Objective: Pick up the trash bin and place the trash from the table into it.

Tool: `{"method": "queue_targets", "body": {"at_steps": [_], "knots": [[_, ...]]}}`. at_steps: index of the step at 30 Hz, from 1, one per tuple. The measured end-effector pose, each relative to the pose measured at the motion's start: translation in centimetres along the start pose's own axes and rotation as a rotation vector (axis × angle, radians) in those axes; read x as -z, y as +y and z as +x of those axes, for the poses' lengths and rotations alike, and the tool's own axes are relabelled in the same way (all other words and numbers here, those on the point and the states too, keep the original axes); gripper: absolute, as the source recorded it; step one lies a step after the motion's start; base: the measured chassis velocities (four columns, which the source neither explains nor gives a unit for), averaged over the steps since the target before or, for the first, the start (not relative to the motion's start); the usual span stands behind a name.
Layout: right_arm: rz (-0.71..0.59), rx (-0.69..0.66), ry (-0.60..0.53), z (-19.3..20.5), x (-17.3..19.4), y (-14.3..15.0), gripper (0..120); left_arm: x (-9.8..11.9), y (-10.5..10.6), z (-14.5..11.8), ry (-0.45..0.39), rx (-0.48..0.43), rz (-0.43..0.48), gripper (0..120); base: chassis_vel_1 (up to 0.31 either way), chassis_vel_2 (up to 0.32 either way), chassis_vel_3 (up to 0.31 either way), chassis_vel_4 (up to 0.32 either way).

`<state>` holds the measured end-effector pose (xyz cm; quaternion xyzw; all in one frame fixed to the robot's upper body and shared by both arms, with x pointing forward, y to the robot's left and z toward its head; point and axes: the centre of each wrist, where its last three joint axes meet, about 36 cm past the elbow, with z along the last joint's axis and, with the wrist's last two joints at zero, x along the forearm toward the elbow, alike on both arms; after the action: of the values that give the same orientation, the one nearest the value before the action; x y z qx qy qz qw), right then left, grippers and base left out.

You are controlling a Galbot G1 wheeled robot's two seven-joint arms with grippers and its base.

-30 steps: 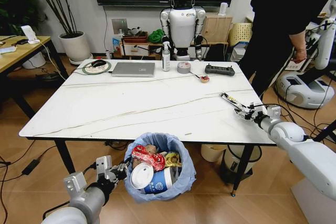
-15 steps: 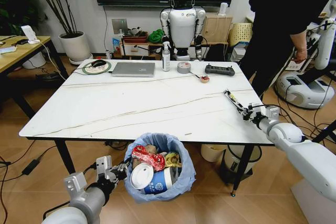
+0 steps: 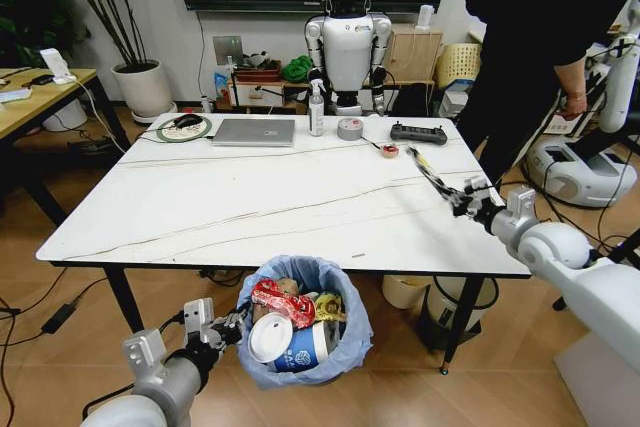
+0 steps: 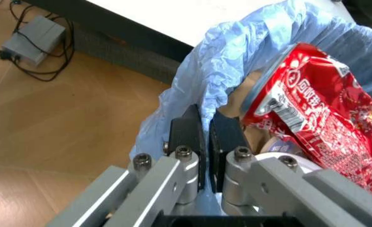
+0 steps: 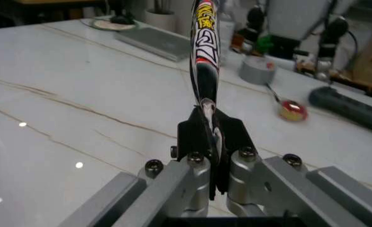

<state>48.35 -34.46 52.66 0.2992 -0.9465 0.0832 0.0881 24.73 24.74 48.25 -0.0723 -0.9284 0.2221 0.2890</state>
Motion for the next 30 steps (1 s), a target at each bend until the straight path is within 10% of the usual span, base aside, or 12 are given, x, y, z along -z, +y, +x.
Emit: {"method": "queue_targets", "body": {"at_steps": [15,30], "knots": [[0.046,0.336,0.039,6.5,2.1,14.8,0,0.5,0.0,0.5,-0.014,0.003,-0.004,0,0.000,0.000,0.000,0.000],[0.030,0.380,0.105,8.2,0.7,17.7,0,0.8,0.1,0.2,-0.029,0.007,0.000,0,0.000,0.000,0.000,0.000]]}}
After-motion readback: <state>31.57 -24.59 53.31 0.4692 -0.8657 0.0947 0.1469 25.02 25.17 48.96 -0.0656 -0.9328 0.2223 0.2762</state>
